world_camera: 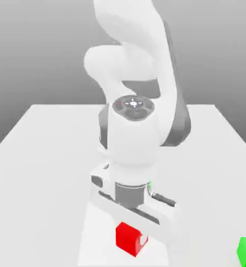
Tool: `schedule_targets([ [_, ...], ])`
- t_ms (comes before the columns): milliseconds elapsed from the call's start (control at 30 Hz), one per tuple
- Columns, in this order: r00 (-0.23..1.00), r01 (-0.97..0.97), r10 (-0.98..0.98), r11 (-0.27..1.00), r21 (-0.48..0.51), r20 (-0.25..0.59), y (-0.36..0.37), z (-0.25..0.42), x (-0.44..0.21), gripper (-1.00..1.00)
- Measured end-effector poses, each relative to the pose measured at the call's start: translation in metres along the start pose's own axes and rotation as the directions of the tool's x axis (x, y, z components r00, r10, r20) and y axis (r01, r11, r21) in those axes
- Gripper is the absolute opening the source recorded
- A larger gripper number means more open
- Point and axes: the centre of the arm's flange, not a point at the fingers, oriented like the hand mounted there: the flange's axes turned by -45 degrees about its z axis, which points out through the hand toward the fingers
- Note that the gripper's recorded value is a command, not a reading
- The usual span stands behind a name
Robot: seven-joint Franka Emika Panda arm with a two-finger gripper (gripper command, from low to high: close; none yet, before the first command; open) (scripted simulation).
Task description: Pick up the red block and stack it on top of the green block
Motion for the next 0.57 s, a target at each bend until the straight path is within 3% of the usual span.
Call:
schedule_targets([
  [300,0.991,0.137,-0.137,0.991,0.0,0.001,-0.167,-0.029,-0.116,-1.0],
  [433,0.988,0.154,-0.154,0.988,0.002,0.0,-0.188,0.011,-0.138,-1.0],
  [467,0.988,0.155,-0.155,0.988,0.002,0.0,-0.188,0.023,-0.139,1.0],
  [567,0.988,0.155,-0.155,0.988,0.002,0.0,-0.188,0.023,-0.139,1.0],
])
